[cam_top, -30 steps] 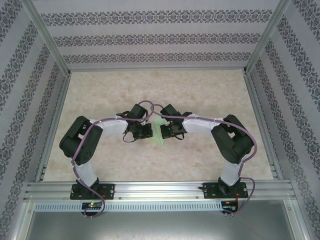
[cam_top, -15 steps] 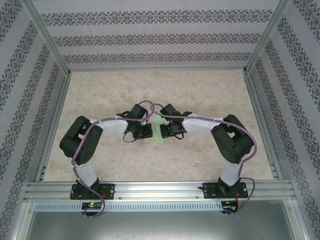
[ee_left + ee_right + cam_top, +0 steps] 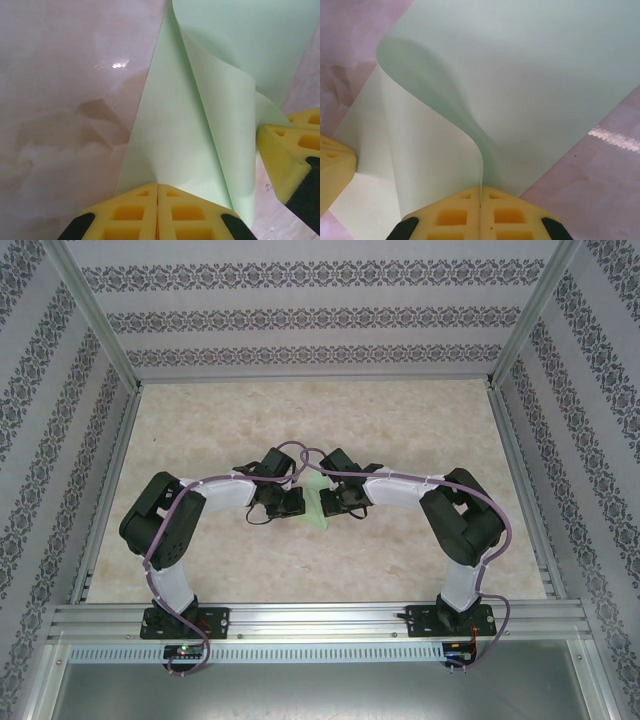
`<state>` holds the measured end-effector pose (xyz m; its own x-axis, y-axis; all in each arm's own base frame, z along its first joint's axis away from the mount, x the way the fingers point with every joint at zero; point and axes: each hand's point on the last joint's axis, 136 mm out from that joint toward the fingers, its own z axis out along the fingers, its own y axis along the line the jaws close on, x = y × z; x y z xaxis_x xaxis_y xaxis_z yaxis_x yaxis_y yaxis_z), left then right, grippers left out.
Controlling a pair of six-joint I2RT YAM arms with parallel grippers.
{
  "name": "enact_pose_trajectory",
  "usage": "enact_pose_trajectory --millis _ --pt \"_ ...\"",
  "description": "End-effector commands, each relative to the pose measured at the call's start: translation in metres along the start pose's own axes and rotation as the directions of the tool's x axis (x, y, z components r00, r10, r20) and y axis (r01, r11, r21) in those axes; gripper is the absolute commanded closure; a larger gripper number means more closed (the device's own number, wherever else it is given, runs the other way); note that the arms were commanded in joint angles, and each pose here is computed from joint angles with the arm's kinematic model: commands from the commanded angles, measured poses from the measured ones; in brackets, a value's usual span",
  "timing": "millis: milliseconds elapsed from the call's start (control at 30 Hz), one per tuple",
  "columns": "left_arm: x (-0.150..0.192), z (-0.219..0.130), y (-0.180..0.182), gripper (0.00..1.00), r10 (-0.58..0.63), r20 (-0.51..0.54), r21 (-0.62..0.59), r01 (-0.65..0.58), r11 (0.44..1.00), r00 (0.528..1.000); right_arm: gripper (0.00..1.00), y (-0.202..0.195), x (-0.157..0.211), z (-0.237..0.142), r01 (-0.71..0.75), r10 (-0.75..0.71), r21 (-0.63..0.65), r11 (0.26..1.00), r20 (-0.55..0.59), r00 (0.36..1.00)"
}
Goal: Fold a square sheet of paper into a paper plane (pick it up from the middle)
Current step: Fold the triangle a second time at the center of the table.
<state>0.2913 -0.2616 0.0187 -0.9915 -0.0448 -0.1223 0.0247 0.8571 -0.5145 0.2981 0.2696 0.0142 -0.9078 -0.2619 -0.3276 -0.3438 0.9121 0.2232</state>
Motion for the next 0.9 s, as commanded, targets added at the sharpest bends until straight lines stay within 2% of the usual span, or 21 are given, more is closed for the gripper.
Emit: enact_pose_trajectory --millis 0,200,500,633,867 --pt "-0.016 -0.016 -0.017 0.90 0.004 0.074 0.021 -0.006 1.000 0.997 0.96 -0.007 0.009 0.008 -0.017 0.017 0.013 1.000 -0.022 1.000" --pt "-0.038 -0.033 -0.029 0.89 -0.044 0.167 0.077 0.031 0.997 0.985 0.96 -0.008 0.011 0.008 -0.030 0.030 0.008 1.000 -0.015 0.999" --pt "-0.051 -0.041 -0.041 0.88 -0.107 0.211 0.193 0.066 0.979 0.972 0.96 -0.007 0.014 0.011 -0.040 0.040 -0.002 0.999 -0.020 0.999" --pt "-0.055 -0.038 -0.051 0.87 -0.122 0.199 0.263 0.067 0.962 0.972 0.96 -0.007 0.015 0.012 -0.044 0.043 -0.006 0.999 -0.019 0.999" --pt "-0.051 -0.016 -0.047 0.86 -0.149 0.141 0.292 0.102 0.951 0.979 0.96 -0.006 0.014 0.010 -0.043 0.042 -0.010 0.999 -0.015 0.999"
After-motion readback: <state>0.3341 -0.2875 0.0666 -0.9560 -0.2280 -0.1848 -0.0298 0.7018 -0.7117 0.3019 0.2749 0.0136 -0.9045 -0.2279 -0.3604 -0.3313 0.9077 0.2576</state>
